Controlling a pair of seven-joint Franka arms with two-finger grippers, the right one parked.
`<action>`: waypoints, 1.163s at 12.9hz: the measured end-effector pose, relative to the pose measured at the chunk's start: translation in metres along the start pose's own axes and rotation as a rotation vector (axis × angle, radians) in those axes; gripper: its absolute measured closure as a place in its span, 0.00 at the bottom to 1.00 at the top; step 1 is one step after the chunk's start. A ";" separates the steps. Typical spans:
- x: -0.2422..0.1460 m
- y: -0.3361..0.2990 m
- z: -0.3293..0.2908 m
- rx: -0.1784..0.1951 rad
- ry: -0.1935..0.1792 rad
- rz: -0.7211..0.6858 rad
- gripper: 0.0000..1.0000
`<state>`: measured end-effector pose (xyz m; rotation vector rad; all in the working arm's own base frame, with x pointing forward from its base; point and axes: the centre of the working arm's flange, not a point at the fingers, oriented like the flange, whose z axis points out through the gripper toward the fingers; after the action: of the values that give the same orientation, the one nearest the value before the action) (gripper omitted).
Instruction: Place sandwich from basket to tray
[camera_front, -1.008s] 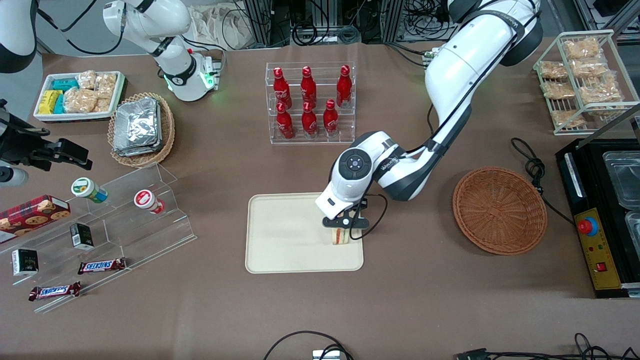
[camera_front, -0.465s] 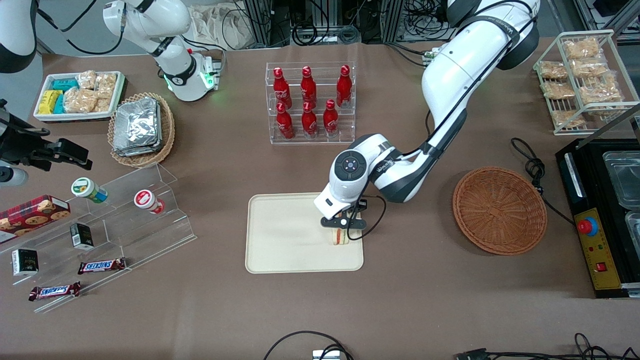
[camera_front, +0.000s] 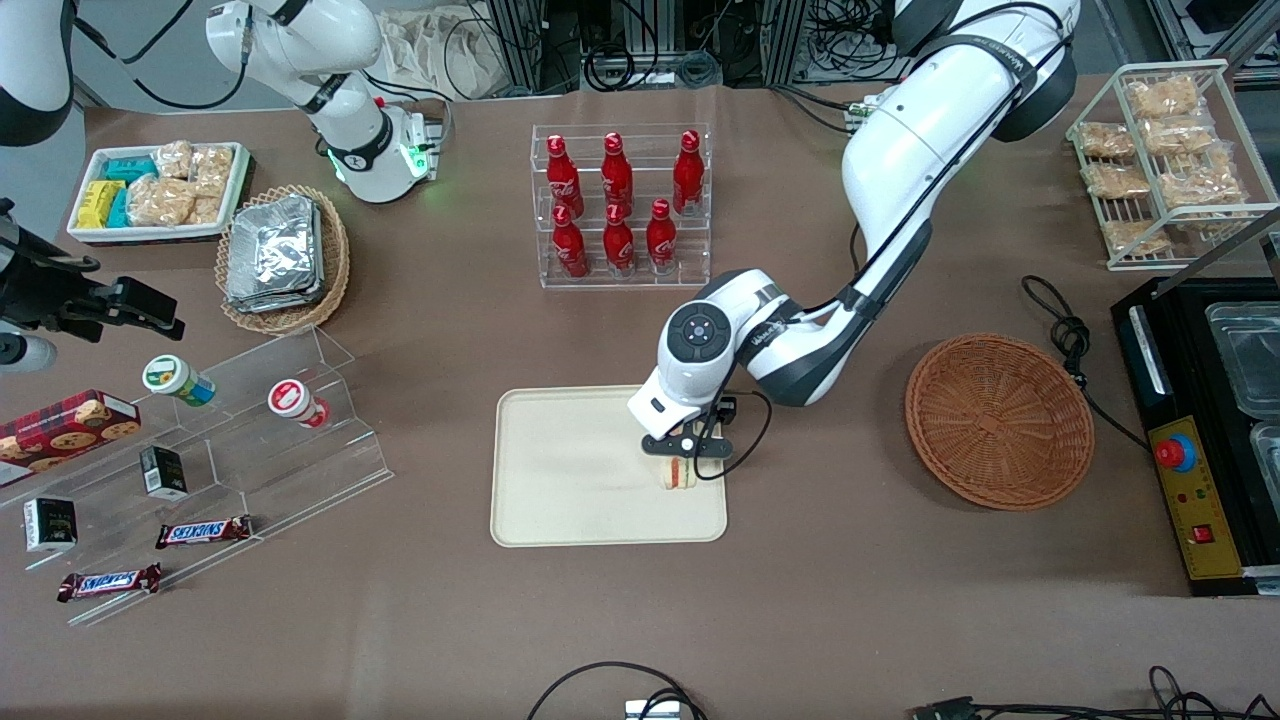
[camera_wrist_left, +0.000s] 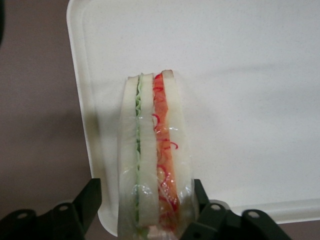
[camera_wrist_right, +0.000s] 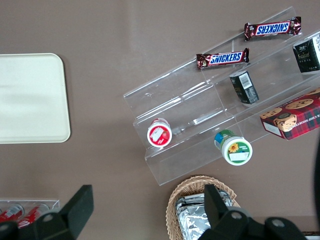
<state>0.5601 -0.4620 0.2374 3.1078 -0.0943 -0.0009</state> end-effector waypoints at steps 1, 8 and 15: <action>0.001 0.000 -0.002 -0.002 0.004 -0.016 0.07; 0.032 -0.042 -0.087 0.069 0.044 -0.149 0.00; 0.064 -0.201 -0.221 0.220 0.067 -0.381 0.00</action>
<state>0.6369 -0.2580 0.4517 3.2819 0.5334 0.1110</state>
